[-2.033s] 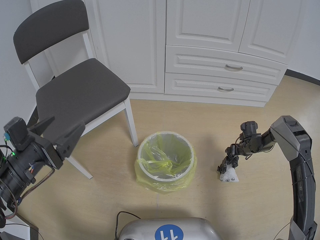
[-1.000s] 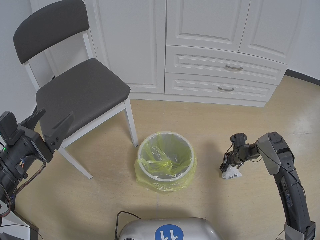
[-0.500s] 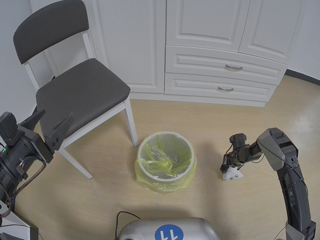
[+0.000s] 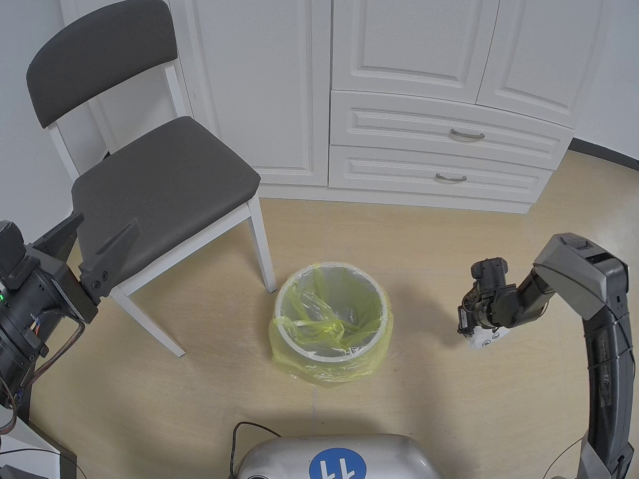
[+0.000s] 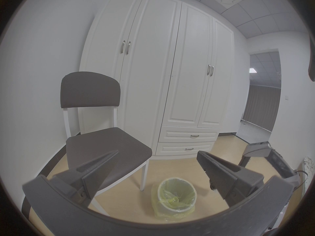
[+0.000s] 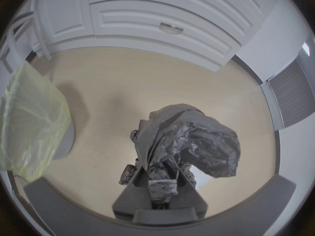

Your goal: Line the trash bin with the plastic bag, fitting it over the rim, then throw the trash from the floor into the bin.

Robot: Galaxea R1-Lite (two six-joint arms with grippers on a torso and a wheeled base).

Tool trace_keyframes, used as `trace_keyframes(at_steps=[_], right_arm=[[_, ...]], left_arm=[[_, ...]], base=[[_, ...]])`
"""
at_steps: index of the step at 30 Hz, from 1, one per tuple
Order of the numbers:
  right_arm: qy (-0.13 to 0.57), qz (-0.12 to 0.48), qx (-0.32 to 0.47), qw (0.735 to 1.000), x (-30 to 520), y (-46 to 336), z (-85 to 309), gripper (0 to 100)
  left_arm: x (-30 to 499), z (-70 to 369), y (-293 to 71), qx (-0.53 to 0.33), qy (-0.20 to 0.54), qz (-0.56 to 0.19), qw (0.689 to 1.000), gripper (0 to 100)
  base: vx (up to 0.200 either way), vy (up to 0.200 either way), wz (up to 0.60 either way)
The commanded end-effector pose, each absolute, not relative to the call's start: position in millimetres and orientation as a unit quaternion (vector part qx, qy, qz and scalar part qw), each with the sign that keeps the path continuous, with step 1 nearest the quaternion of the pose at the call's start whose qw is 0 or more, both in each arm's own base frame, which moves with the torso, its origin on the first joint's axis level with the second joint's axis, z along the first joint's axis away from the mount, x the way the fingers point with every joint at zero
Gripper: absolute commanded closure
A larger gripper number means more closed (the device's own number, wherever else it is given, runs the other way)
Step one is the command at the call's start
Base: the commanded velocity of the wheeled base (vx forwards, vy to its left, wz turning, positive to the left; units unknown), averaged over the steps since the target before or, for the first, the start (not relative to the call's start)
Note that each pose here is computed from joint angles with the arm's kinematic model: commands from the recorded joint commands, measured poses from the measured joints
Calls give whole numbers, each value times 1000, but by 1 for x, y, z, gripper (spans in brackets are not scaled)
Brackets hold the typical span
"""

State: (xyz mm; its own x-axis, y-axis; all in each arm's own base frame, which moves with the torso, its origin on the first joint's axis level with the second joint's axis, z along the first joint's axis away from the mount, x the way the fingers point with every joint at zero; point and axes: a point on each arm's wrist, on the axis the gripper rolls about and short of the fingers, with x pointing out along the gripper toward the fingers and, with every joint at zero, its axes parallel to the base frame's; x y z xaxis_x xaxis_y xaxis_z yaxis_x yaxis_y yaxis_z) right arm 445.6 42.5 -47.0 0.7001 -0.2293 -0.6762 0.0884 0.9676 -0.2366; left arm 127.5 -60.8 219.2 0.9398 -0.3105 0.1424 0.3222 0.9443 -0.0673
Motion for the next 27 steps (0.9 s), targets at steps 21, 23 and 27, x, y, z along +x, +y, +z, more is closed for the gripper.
trace_keyframes(at_steps=[21, 23, 27], right_arm=[[163, 62, -232, 957, 256, 76, 140, 100], [144, 69, -228, 960, 243, 77, 150, 100], [120, 76, -226, 964, 227, 77, 161, 100]], left_arm=[[120, 224, -58, -49, -81, -165, 982, 0], [120, 223, -58, -48, -80, -165, 982, 0], [120, 224, -58, -47, -82, -164, 982, 0]], base=[[0, 0, 0], [0, 0, 0], [0, 0, 0]])
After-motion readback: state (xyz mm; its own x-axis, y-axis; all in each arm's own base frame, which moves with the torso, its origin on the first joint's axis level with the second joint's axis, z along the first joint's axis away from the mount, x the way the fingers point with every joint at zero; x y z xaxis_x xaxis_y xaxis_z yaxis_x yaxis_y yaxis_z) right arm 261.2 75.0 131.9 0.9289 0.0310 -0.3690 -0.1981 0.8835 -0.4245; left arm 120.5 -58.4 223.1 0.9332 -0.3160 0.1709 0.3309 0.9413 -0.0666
